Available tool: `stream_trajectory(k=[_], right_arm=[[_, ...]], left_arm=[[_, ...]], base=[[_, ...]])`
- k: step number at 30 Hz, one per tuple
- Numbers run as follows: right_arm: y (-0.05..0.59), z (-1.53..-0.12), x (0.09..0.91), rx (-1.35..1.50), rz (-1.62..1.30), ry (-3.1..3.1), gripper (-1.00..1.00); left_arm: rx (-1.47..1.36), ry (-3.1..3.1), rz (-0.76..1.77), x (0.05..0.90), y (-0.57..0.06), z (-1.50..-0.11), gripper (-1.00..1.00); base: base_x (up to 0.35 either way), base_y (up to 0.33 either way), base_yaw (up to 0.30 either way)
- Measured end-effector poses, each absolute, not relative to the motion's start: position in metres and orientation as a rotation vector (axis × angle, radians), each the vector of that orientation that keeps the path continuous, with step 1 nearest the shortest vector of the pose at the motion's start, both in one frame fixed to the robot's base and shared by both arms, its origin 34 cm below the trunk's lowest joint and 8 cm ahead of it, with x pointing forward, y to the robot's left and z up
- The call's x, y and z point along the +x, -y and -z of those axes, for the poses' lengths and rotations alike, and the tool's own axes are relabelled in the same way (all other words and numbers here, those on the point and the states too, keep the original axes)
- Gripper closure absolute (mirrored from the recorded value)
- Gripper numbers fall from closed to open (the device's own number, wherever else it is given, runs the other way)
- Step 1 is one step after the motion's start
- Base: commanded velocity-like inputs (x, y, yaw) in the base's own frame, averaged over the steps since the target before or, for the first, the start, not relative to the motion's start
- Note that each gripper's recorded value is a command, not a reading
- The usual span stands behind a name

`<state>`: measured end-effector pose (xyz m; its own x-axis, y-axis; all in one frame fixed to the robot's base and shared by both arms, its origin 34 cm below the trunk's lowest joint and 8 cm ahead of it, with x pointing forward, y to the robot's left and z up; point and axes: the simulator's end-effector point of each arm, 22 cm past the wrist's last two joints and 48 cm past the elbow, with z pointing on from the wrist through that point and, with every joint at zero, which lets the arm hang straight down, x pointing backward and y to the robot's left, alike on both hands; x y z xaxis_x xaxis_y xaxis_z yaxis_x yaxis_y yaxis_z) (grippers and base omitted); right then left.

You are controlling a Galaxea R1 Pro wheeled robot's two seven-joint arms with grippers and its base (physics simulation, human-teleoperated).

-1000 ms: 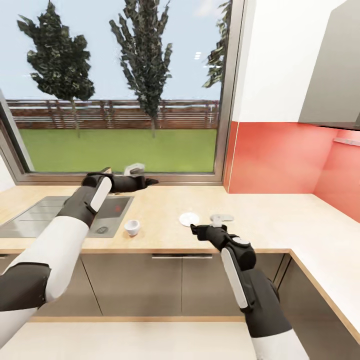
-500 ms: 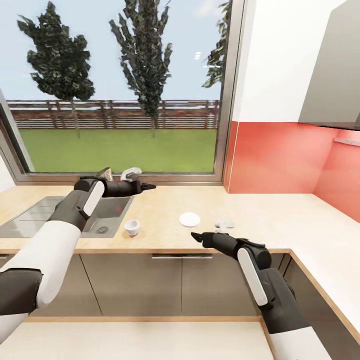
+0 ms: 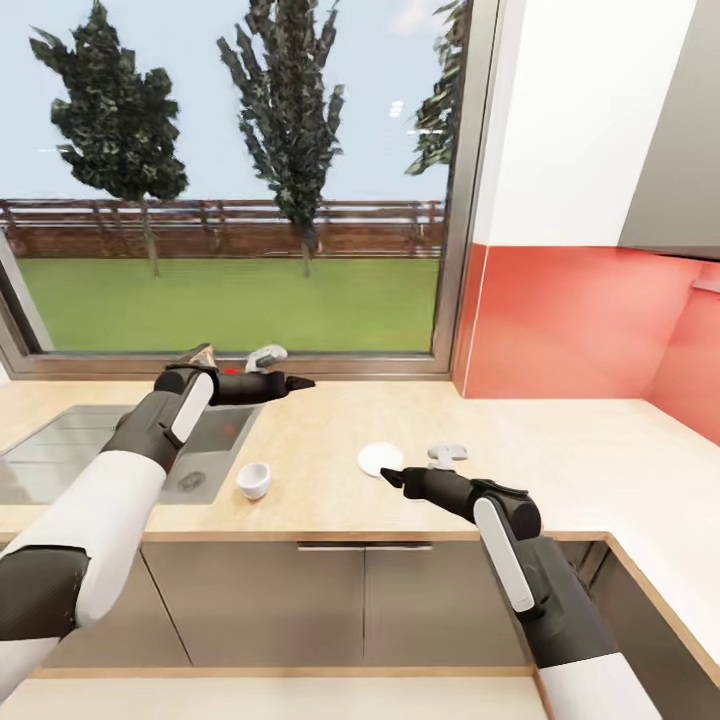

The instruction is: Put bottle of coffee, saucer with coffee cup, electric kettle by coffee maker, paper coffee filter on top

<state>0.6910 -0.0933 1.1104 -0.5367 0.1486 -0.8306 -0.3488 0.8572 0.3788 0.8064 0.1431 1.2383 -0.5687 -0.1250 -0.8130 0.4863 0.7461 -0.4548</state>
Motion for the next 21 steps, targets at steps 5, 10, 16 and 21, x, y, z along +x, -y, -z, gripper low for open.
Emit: stream_trajectory(k=[5,10,16,21], right_arm=[[0.092,-1.11,0.691,-0.147,-0.638,-2.045,-1.0],[0.093,-1.109,0.691,-0.146,-0.637,-2.047,-1.0],[0.093,-1.107,0.691,-0.146,-0.633,-2.052,-1.0],[0.093,-1.095,0.69,-0.141,-0.634,-2.079,-1.0]], left_arm=[[0.266,-2.033,0.836,0.805,-0.144,-1.231,-1.0],[0.261,-2.041,0.841,0.804,-0.144,-1.224,-1.0],[0.259,-2.043,0.847,0.803,-0.142,-1.222,-1.0],[0.251,-2.064,0.855,0.798,-0.142,-1.206,-1.0]], base=[[0.32,0.145,-0.193],[0.298,0.21,-0.283],[0.293,0.222,-0.297],[0.284,0.224,-0.244]])
